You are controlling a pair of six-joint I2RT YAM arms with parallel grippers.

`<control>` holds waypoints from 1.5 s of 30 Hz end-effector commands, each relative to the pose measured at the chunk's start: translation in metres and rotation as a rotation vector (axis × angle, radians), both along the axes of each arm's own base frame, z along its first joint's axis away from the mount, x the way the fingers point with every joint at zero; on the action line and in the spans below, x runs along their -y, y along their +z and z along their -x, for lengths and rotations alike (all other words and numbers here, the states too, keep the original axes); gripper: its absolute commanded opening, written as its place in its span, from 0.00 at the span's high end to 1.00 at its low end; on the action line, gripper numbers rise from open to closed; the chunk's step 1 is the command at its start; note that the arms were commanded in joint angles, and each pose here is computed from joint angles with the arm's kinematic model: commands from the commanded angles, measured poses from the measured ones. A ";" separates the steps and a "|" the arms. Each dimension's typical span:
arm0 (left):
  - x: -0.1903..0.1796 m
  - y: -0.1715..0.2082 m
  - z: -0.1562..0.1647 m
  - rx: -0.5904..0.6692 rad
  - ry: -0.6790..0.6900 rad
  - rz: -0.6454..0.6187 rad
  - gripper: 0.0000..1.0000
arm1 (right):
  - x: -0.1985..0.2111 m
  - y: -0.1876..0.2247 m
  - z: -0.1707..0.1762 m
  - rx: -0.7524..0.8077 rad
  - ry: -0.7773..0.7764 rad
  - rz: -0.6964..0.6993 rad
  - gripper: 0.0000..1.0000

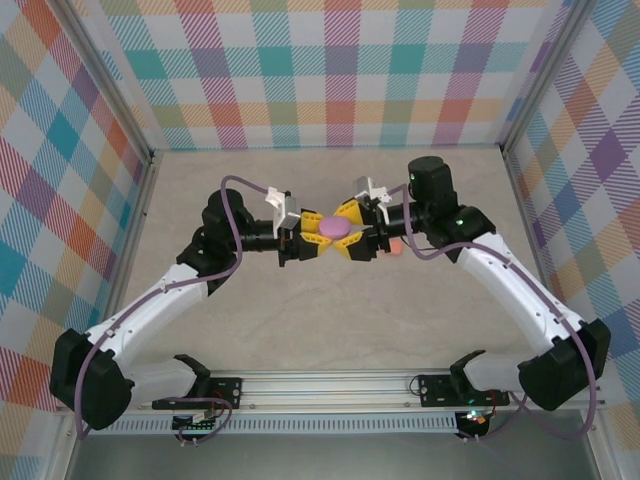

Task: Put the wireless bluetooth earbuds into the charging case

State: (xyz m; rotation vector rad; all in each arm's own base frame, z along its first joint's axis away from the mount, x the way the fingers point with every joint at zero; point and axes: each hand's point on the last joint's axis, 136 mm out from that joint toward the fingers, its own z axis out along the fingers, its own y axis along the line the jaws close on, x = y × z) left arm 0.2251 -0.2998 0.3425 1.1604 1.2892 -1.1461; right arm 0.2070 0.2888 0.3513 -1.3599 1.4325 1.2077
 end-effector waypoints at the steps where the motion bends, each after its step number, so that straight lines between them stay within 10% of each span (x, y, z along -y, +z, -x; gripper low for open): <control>1: -0.006 -0.004 0.004 -0.006 0.023 -0.009 0.77 | 0.017 0.036 0.024 0.093 -0.024 -0.037 0.31; 11: -0.013 -0.020 0.002 -0.005 0.090 -0.023 0.80 | 0.040 -0.001 0.019 0.120 -0.230 0.047 0.22; 45: -0.008 -0.028 0.000 -0.038 0.096 -0.015 0.82 | -0.007 -0.030 -0.024 0.127 -0.181 0.155 0.28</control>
